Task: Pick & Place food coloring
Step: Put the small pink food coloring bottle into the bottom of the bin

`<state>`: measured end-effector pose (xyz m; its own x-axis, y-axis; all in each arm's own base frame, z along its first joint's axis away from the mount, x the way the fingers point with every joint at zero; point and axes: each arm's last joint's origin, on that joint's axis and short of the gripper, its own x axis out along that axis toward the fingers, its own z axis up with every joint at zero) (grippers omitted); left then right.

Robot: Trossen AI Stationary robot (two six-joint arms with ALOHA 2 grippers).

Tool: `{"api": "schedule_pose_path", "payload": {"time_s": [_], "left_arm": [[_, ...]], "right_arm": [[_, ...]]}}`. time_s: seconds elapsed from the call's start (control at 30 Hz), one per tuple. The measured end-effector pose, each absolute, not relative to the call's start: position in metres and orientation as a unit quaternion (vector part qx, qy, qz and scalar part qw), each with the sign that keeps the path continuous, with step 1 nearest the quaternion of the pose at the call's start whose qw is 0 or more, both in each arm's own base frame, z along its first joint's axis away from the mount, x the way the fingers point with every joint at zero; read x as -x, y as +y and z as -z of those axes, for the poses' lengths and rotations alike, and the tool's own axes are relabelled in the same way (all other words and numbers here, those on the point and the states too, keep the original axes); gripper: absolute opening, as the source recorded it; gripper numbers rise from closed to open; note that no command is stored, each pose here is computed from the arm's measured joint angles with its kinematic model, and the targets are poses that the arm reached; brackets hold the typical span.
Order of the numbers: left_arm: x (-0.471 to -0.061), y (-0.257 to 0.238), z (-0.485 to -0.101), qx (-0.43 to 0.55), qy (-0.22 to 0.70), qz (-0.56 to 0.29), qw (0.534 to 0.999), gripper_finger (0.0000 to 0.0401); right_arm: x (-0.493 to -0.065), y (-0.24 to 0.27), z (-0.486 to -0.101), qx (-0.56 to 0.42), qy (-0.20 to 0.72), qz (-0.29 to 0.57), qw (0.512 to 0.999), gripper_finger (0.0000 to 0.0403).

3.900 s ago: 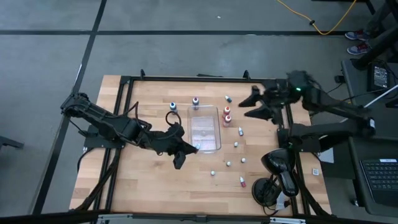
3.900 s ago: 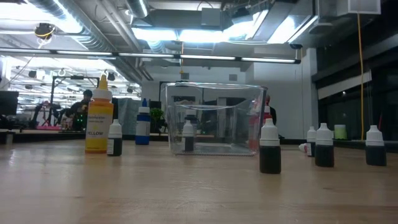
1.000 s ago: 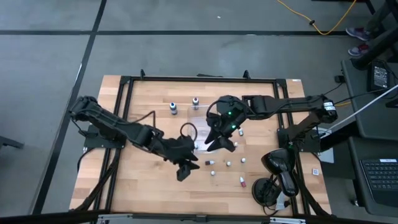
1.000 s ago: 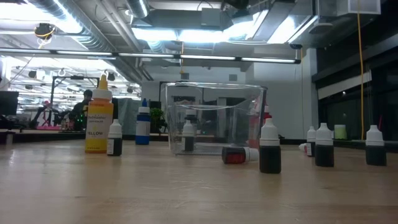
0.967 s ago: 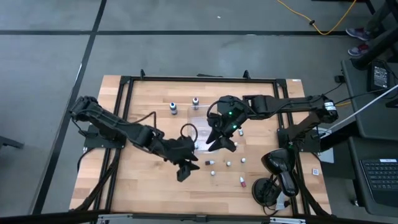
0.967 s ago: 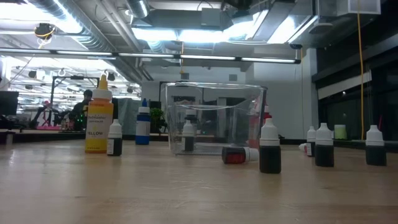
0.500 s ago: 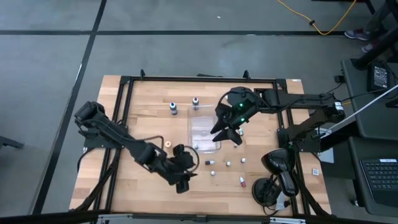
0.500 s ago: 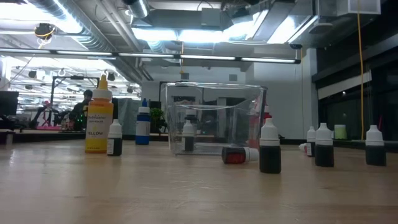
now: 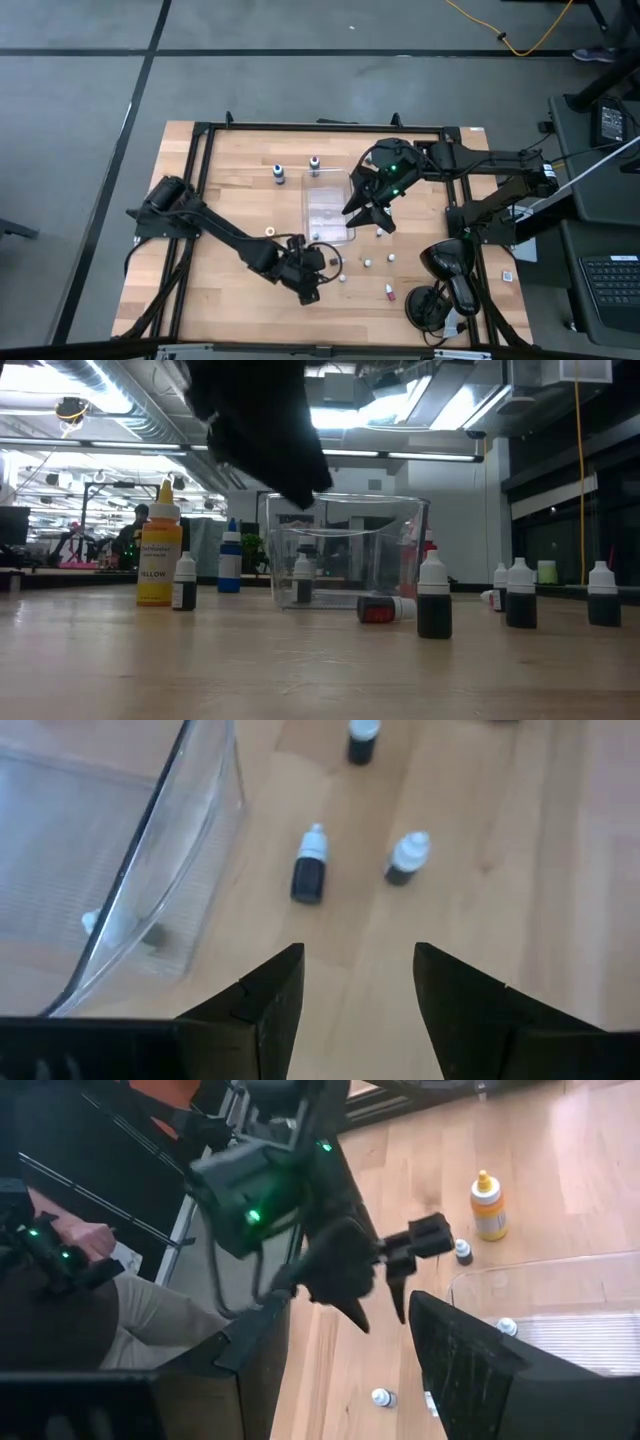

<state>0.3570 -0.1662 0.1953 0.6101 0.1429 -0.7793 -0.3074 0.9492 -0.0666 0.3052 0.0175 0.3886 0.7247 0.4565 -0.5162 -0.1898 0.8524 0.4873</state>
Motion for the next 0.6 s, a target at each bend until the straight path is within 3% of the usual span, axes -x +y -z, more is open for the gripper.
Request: {"api": "schedule_pose_path", "payload": {"time_s": [0.6], "left_arm": [[-0.377,-0.155,-0.181,0.058,0.394,-0.134,0.907,0.0182]], "right_arm": [[-0.304,0.017,-0.389,-0.183,0.321,-0.186,0.910,0.0208]]}}
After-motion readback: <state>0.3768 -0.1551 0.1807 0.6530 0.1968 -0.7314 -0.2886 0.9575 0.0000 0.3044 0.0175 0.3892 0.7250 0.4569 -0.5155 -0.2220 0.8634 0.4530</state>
